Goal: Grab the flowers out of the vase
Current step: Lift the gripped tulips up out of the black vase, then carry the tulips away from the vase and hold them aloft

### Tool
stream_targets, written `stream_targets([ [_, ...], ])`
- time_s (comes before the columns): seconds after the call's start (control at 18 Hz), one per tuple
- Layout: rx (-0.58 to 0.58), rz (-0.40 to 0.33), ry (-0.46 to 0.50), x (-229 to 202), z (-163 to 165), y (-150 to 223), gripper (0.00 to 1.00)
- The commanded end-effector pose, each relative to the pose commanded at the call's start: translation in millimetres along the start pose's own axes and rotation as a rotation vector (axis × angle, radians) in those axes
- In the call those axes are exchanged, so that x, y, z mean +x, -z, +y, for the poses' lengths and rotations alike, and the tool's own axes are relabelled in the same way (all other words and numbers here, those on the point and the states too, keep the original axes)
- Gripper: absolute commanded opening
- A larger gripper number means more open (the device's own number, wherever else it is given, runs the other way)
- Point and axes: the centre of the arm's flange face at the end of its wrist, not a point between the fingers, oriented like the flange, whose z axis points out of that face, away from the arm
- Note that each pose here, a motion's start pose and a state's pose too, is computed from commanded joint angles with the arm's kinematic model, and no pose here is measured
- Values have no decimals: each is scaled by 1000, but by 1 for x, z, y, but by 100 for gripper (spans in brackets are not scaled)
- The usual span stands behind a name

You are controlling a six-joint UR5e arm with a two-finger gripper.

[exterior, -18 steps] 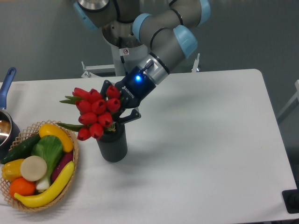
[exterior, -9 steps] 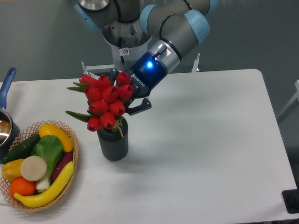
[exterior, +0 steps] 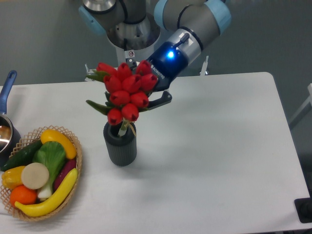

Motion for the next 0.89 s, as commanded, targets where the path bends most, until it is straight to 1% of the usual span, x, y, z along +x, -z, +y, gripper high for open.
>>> stream_targets([
  [0.17, 25, -7, 1, -2, -6, 11, 1],
  [0.39, 34, -36, -4, -9, -11, 26, 1],
  [0.72, 50, -133, -49, -36, -30, 74, 3],
  [0.78, 46, -142, -49, -41, -32, 77, 3],
  [0.89, 47, -183, -41, -61, -29, 97, 3],
])
